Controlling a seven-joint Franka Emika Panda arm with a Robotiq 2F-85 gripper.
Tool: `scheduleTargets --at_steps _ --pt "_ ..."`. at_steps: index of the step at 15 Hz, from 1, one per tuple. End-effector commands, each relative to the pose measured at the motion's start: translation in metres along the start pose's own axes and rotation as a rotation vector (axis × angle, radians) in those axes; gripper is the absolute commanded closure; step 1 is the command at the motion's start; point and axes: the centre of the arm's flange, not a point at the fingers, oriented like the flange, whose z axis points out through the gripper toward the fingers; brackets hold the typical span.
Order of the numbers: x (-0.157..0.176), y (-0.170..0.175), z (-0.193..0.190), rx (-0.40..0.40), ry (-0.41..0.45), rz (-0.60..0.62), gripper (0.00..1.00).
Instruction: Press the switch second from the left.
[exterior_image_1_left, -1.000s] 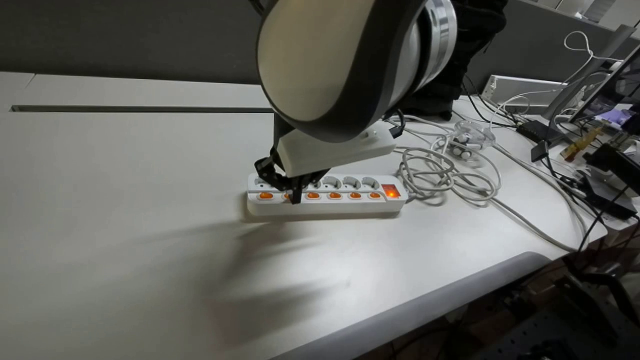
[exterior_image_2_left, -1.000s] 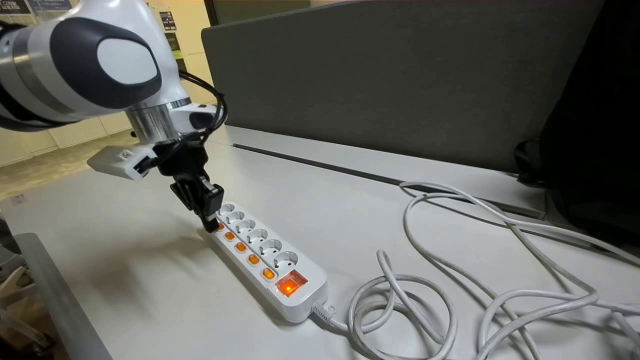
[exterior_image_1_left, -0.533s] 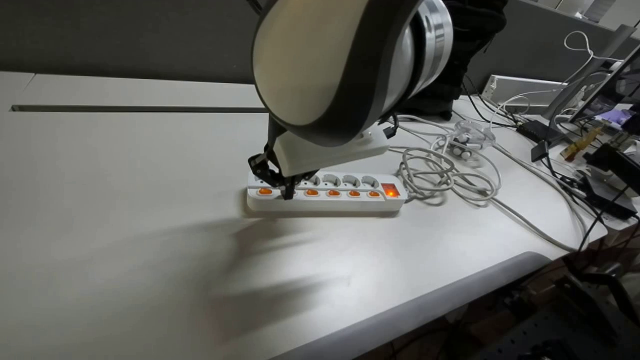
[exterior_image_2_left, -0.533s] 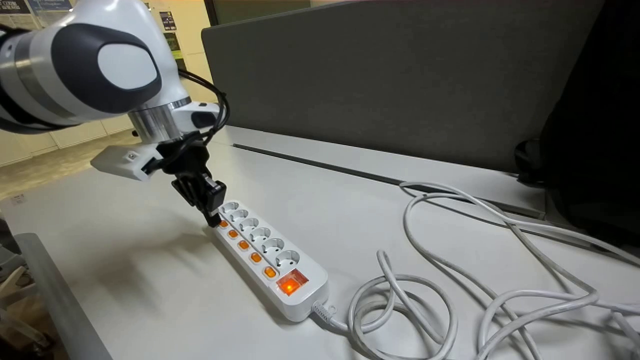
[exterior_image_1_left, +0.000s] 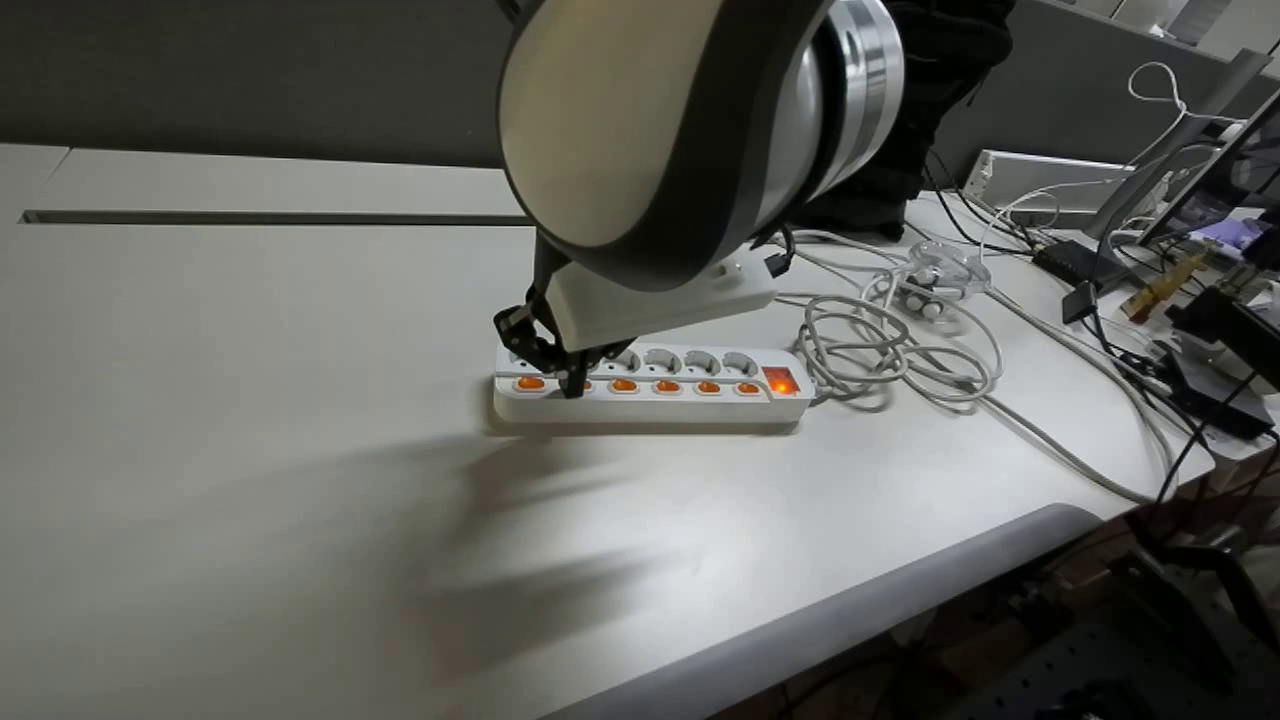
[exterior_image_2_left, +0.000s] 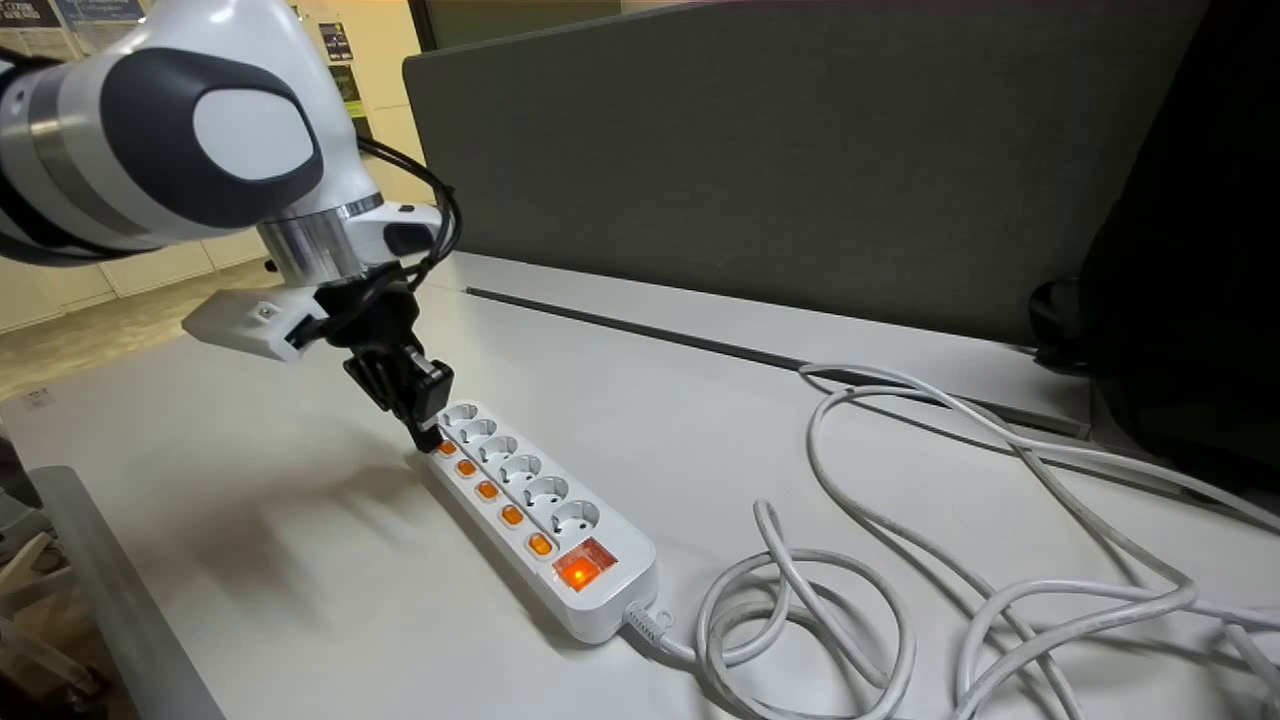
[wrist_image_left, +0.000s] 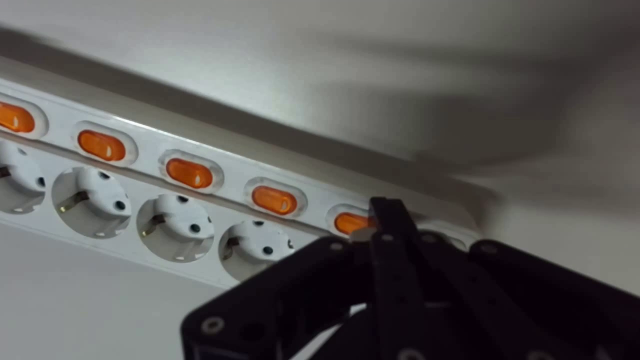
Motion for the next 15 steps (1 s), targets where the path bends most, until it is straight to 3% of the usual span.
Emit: scheduleTargets --at_steps 1,15 --pt "0.0059 0.0006 -0.0032 0.015 0.035 0.021 1.00" --pt "0.0075 0.0105 0.0015 0.028 0.005 0.108 1.00"
